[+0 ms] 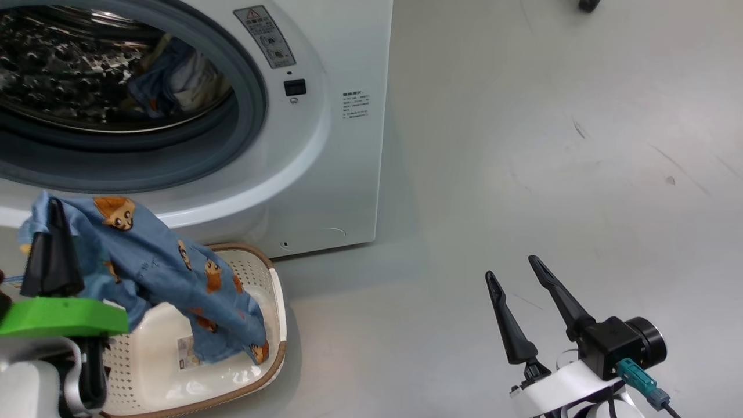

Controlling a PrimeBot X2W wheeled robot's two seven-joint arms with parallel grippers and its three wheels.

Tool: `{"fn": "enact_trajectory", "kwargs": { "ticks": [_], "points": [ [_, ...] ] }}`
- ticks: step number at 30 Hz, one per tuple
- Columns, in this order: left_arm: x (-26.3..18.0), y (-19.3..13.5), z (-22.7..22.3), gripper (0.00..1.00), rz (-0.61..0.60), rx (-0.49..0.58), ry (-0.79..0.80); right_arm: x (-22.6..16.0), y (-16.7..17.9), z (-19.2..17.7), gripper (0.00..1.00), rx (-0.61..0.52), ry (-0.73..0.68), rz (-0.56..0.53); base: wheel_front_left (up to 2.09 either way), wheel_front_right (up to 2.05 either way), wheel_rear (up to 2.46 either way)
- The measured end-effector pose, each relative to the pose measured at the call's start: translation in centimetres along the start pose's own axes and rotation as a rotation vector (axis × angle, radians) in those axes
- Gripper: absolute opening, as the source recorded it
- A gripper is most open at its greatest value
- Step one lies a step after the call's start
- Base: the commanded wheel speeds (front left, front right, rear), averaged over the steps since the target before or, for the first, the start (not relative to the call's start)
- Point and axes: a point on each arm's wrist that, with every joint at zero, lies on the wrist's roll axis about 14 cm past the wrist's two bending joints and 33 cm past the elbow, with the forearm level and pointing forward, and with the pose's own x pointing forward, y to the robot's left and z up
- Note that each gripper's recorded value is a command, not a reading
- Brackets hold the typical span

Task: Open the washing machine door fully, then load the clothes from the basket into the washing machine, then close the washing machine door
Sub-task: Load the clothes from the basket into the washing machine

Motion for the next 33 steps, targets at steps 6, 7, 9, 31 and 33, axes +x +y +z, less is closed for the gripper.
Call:
{"fn": "enact_trajectory", "kwargs": {
  "ticks": [6,7,9,31,33],
  "points": [
    [4.4,0.6,-0.8,0.00,-0.018,0.040,0.037,1.0,-0.4,-1.0,1.00,0.011,0.031,-0.015,0.00,0.00,0.00],
    [5.2,0.7,-1.0,0.00,-0.012,0.043,0.043,1.0,-0.6,-1.3,1.00,0.012,0.040,-0.020,0.00,0.00,0.00],
    [6.7,1.1,-1.4,0.00,-0.009,0.051,0.052,1.1,-0.8,-2.0,1.00,0.016,0.063,-0.027,0.00,0.00,0.00],
    [22.8,4.9,-8.3,0.00,0.005,0.170,0.219,2.8,-3.3,-8.4,1.00,0.059,0.252,-0.136,0.00,0.00,0.00],
    [23.7,5.1,-8.8,0.00,0.008,0.165,0.215,2.7,-3.6,-9.0,1.00,0.058,0.272,-0.150,0.00,0.00,0.00]
  ]
}}
